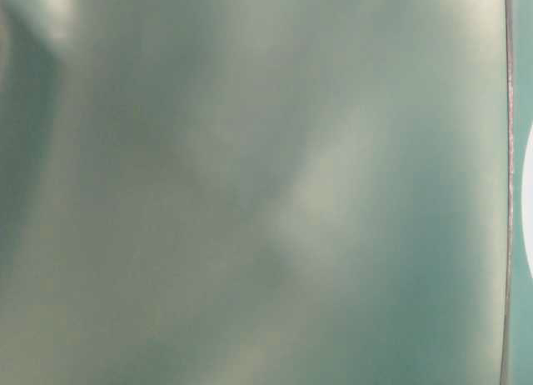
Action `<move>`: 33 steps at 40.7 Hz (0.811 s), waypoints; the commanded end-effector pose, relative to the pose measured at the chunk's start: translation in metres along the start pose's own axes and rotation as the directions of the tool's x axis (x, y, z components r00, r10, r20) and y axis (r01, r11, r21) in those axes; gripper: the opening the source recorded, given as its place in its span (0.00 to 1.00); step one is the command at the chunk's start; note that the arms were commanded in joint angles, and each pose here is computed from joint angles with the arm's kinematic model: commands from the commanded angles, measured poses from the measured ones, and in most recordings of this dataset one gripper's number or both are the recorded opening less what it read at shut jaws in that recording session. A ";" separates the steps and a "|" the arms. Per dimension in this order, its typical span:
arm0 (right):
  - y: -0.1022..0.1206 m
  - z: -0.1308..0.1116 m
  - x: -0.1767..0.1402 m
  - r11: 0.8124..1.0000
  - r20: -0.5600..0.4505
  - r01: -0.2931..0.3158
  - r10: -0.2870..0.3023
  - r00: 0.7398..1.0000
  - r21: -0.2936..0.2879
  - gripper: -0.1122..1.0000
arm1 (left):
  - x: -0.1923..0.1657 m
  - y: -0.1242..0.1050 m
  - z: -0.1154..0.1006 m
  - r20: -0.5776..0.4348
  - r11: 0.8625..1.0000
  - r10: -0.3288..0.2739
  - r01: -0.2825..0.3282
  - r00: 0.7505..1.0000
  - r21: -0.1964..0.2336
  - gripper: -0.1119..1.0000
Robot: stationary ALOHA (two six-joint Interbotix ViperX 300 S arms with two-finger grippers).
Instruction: Scoop the yellow hexagonal prism block from the bowl with a spoon using the right arm.
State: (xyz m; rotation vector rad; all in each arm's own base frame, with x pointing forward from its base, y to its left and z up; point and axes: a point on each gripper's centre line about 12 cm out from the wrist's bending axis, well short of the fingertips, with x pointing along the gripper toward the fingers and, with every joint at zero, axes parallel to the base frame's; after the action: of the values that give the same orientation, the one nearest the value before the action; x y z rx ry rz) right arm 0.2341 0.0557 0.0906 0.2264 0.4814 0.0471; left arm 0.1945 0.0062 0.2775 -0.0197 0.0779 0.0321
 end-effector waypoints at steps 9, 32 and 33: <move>0.000 -0.004 0.004 1.000 -0.016 0.001 -0.002 1.000 -0.012 0.53 | 0.002 0.000 0.008 0.018 1.000 0.001 -0.001 1.000 0.000 0.10; 0.001 -0.003 0.006 0.999 -0.010 0.001 -0.001 1.000 -0.049 0.53 | 0.002 0.000 0.007 0.009 1.000 0.001 -0.001 1.000 0.000 0.10; 0.001 -0.002 0.006 0.999 -0.009 0.000 -0.001 1.000 -0.049 0.53 | 0.002 0.000 0.008 0.011 1.000 0.001 -0.001 1.000 0.000 0.10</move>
State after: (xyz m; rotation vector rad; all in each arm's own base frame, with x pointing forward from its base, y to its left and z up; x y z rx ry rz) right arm 0.2349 0.0556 0.0814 0.1773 0.5149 0.0491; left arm 0.1945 0.0062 0.2773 -0.0198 0.0841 0.0322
